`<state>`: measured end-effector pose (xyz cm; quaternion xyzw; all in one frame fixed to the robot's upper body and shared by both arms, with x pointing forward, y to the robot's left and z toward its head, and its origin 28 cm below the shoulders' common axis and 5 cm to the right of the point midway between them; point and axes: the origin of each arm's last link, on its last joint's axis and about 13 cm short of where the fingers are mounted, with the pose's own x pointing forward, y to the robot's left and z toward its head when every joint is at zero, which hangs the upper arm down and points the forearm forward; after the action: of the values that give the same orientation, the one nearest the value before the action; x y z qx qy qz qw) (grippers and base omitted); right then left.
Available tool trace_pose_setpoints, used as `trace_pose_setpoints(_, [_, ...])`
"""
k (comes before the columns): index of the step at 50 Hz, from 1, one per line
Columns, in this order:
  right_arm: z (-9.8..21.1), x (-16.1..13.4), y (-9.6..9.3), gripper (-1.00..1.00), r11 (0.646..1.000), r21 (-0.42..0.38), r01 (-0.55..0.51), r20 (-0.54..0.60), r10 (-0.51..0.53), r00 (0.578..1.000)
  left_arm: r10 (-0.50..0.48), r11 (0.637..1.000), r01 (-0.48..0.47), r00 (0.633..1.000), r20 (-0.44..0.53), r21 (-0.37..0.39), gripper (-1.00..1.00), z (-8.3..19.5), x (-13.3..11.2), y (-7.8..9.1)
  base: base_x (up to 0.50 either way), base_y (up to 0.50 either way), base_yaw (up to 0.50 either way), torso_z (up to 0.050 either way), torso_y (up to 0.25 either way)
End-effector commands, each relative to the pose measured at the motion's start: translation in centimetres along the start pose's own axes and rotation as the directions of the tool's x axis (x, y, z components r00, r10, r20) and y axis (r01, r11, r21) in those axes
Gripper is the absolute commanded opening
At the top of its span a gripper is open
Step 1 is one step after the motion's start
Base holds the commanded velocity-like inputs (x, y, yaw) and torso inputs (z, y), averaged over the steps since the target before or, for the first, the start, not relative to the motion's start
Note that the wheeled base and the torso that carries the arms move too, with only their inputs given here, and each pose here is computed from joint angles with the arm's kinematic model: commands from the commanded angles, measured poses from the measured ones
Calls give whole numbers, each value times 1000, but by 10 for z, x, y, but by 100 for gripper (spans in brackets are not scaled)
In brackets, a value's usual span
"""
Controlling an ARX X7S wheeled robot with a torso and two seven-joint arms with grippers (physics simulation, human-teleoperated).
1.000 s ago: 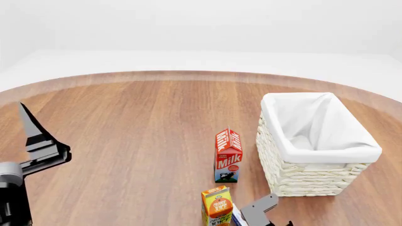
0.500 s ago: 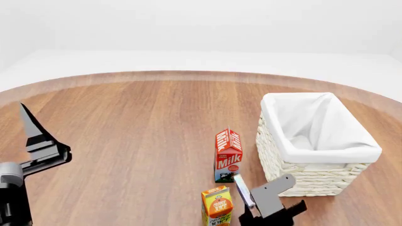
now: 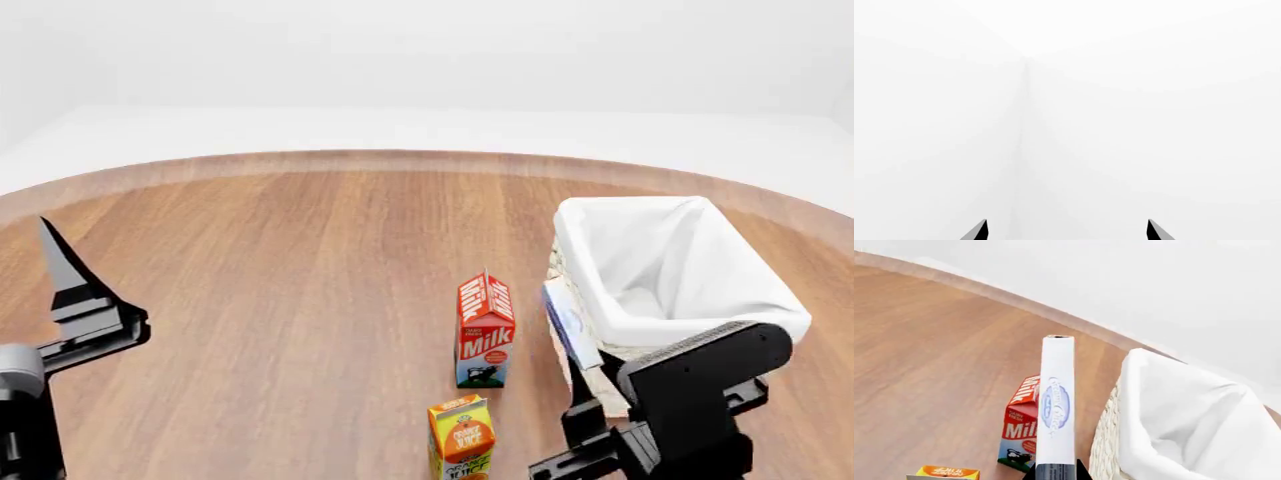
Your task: Pick up the cream cheese box and the butter, and put them in the basket.
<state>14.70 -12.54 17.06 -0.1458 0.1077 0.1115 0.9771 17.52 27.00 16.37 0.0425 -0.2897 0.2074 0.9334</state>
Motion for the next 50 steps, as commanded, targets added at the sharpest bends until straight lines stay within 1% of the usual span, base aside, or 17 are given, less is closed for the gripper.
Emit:
trace_pose_setpoints(1, [30,-20,-13,-100,998,-4,62,167,-60,984,8,1000,-8,1000,18,-6,100,3,1,3,0,0,0,0,0])
trace_pose_setpoints(11, [50,-31,-30,-100,989,10,150,243,-148,959,8,1000,-8,1000,20,-5,100,4,1,3,0,0,0,0,0])
trace_pose_setpoints(26, [72,-39,-49,-100,968,13,250,323,-240,915,3,1000,-3,1000,20,-5,100,4,0,2,0,0,0,0,1])
trace_pose_setpoints(30, [75,-40,-51,-100,965,15,261,334,-251,909,4,1000,-4,1000,21,-4,100,4,0,3,0,0,0,0,0])
trace_pose_setpoints(37, [92,-44,-62,-100,952,12,305,389,-285,876,0,1000,1,1000,20,-5,100,4,0,2,0,0,0,0,0])
trace_pose_setpoints(43, [104,-44,-66,-100,947,3,321,424,-292,858,-2,1000,3,1000,19,-5,100,4,0,1,0,0,0,0,2])
trace_pose_setpoints(50, [128,-41,-78,-100,946,-18,323,465,-278,840,-5,1000,5,1000,18,-5,100,4,0,1,0,0,0,0,0])
